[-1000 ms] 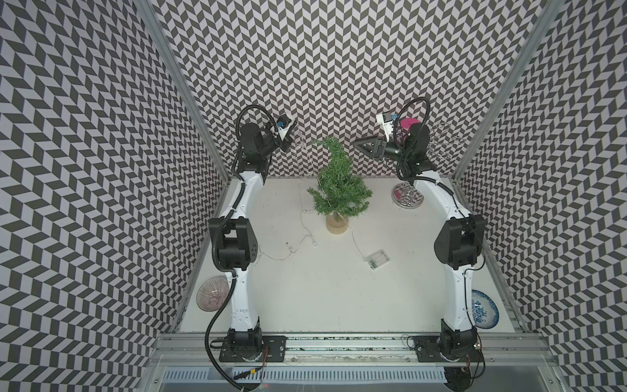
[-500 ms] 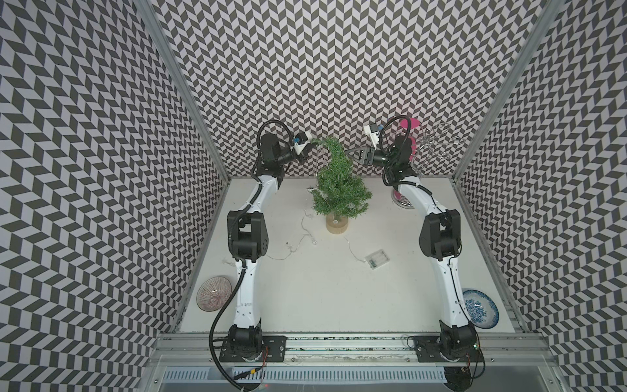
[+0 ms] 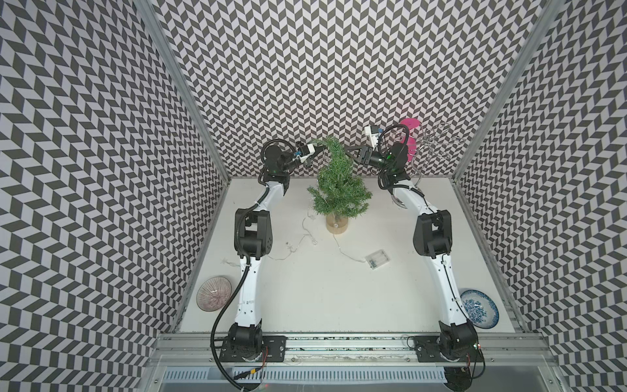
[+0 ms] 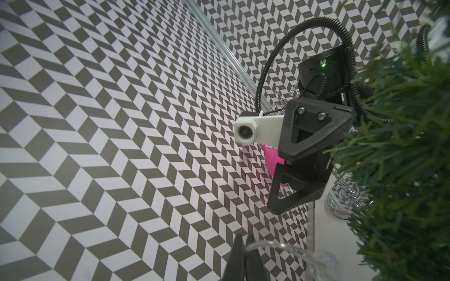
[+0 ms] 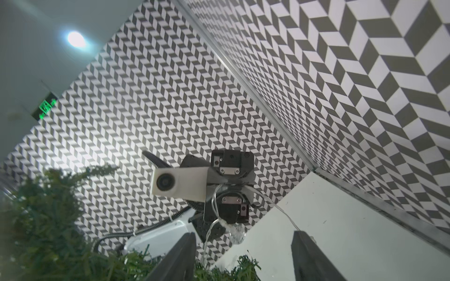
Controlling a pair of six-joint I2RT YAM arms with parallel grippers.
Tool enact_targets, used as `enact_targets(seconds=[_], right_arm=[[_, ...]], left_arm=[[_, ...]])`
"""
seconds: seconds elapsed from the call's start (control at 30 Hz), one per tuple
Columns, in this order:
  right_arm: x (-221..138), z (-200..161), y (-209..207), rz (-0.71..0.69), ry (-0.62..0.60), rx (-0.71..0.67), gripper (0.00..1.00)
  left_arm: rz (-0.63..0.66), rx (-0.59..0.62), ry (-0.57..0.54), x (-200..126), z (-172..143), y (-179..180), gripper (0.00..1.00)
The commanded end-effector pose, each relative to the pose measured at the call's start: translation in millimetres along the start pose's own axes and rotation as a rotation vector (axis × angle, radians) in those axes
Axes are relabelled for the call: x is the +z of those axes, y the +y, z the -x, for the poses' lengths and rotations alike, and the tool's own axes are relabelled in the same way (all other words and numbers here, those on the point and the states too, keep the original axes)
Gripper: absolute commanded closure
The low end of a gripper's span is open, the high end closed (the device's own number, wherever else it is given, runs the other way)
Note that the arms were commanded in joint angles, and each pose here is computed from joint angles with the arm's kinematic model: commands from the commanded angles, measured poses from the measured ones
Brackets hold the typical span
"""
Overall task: Wrap string light around the christmas tree
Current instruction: Wrap the light string around the Christmas tree.
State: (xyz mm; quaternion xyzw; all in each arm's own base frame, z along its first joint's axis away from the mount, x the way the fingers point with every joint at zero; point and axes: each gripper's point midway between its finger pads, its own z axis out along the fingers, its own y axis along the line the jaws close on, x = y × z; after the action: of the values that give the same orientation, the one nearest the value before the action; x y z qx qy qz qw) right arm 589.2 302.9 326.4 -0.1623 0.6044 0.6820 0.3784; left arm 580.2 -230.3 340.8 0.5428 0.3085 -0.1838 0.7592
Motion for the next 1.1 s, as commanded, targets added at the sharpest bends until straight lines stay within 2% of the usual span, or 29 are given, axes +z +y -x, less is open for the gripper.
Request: enact_targets(seconds=[0.0, 0.13, 0.27, 0.4, 0.5, 0.73, 0.87, 1.07], right_arm=[[5, 2, 2, 0.05, -0.065, 0.181, 0.33], [4, 5, 3, 0.062, -0.076, 0.351, 0.31], [5, 14, 0, 0.068, -0.128, 0.468, 0.25], [6, 6, -5, 0.146, -0.148, 0.597, 0.24], [13, -7, -19, 0.101, -0.123, 0.625, 0.24], [18, -23, -47, 0.069, -0.163, 0.684, 0.24], [21, -36, -59, 0.085, -0.15, 0.71, 0.23], [29, -56, -55, 0.138, -0.112, 0.749, 0.23]], left_arm=[[-0.057, 0.168, -0.069, -2, 11, -16, 1.0], [-0.11, 0.278, -0.088, -5, 8, -24, 1.0], [-0.102, 0.308, -0.096, -5, 6, -22, 1.0], [-0.119, 0.337, -0.111, -1, 4, -26, 1.0], [-0.126, 0.344, -0.116, -1, 2, -29, 1.0], [-0.138, 0.354, -0.12, -3, -4, -35, 1.0], [-0.142, 0.359, -0.126, 1, -6, -39, 1.0], [-0.16, 0.372, -0.158, 18, -2, -52, 1.0]])
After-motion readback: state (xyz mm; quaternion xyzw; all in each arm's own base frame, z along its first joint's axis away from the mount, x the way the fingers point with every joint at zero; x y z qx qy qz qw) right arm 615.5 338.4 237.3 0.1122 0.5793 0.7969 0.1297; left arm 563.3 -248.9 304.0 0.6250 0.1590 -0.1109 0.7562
